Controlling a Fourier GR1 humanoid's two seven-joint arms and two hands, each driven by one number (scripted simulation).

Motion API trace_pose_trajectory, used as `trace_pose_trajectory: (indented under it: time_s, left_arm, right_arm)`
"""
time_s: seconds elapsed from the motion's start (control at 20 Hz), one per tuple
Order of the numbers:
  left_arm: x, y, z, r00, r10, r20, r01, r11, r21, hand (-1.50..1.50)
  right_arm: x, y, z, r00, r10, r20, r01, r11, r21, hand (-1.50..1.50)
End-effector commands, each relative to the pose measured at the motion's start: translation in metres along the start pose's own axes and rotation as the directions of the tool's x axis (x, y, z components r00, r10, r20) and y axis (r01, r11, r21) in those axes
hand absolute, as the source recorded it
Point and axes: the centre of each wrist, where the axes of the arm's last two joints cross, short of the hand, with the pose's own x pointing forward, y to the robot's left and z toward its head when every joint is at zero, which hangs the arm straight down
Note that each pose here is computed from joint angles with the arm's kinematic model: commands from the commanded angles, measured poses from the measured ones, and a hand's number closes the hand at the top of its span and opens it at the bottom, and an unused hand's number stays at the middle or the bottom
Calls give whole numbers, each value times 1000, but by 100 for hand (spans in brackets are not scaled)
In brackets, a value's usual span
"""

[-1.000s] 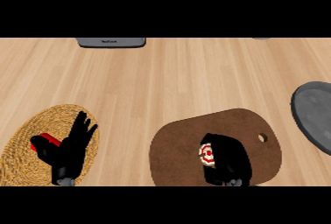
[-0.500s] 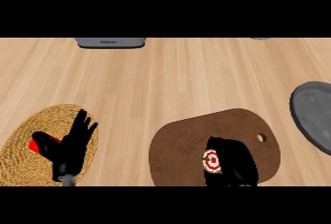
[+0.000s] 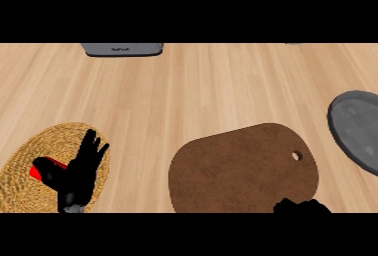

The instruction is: Pick the cupcake from the cutting board and place it in the pan

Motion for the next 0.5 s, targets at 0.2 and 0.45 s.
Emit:
trace_pose_trajectory:
  time_s: [0.2, 0.45]
  left_arm:
    - [-3, 1, -1, 1000, 11, -26, -10, 999, 37, 0]
    - [-15, 12, 2, 999, 6, -40, -5, 999, 33, 0]
  right_arm:
    - [-2, -59, 41, 999, 24, 27, -10, 897, -441, 150]
    - [-3, -89, 75, 997, -77, -8, 59, 824, -564, 150]
